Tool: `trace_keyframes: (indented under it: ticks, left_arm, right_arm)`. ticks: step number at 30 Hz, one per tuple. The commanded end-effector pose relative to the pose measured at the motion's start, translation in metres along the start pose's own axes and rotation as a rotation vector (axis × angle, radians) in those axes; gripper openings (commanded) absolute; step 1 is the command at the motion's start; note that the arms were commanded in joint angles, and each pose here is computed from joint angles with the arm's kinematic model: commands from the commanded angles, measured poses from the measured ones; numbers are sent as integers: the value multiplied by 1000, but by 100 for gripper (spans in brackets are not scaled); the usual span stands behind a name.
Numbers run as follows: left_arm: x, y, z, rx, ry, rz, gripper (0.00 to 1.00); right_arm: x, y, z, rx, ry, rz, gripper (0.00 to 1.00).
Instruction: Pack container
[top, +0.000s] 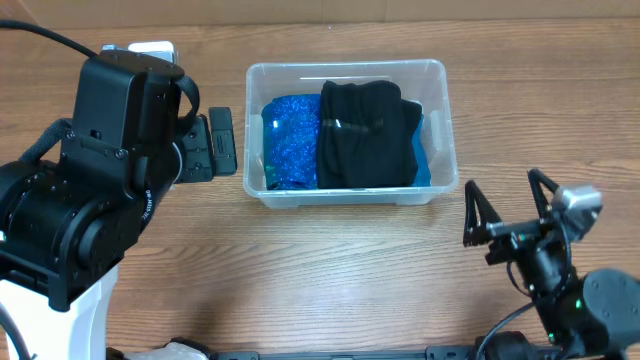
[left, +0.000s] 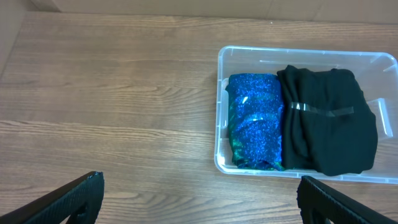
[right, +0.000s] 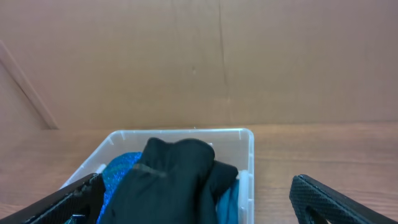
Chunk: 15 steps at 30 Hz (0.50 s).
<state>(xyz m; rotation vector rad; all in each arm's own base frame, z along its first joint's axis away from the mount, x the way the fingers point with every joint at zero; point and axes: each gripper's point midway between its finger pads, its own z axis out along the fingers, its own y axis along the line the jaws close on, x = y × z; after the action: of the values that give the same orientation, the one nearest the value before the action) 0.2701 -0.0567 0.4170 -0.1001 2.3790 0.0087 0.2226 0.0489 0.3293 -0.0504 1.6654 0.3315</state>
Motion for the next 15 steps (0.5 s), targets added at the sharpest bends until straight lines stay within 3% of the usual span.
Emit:
trace_keyframes:
  ticks: [1, 10, 15]
  left_arm:
    - [-1, 1, 1, -13, -4, 10, 100]
    - [-1, 1, 1, -13, -4, 10, 100]
    - [-1, 1, 1, -13, -4, 10, 100]
  right_arm:
    - [31, -7, -5, 8, 9, 0, 100]
    - [92, -23, 2, 36, 46, 7, 100]
    - [109, -35, 7, 60, -17, 2, 100]
